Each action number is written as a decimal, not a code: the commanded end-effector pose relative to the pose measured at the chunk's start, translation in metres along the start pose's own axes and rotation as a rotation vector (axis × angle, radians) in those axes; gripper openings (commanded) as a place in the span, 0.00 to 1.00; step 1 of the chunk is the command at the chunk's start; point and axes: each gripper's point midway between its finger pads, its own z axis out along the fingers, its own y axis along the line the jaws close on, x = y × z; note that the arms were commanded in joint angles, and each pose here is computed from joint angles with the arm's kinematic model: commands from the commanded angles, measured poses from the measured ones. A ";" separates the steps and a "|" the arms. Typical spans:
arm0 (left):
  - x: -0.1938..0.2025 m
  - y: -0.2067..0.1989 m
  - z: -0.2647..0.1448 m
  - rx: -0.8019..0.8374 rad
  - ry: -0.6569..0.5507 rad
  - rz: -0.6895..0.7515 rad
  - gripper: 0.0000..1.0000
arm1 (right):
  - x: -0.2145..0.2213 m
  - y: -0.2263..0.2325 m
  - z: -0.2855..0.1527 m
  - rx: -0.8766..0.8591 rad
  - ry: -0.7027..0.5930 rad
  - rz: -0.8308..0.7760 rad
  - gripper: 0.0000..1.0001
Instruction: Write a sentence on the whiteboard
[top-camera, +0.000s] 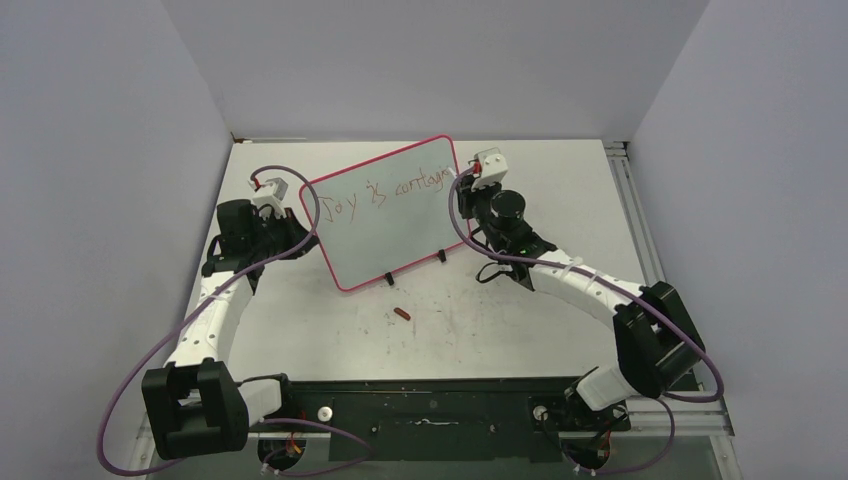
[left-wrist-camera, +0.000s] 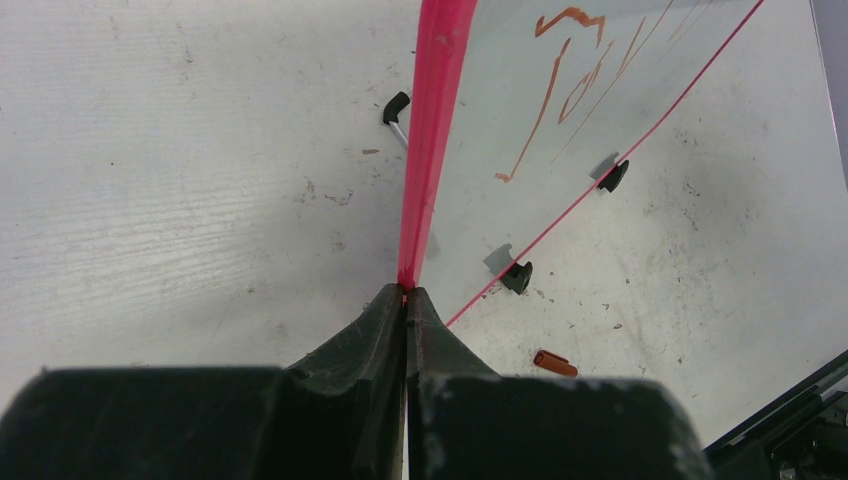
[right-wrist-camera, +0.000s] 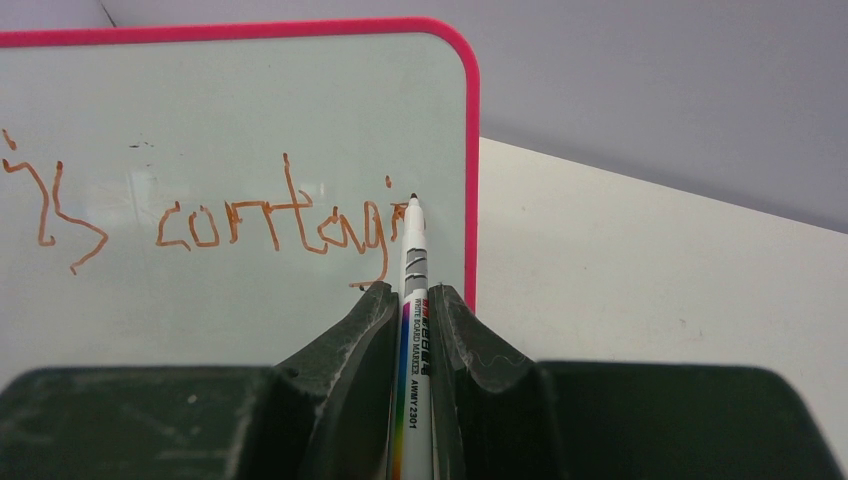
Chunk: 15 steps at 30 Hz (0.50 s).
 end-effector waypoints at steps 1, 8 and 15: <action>-0.021 -0.011 -0.004 0.025 -0.048 0.045 0.00 | -0.037 -0.005 -0.010 0.032 -0.107 0.015 0.05; -0.021 -0.012 -0.004 0.027 -0.049 0.045 0.00 | -0.031 -0.002 0.000 0.026 -0.091 0.010 0.05; -0.021 -0.011 -0.004 0.028 -0.047 0.044 0.00 | -0.026 0.000 0.006 0.021 -0.081 0.002 0.05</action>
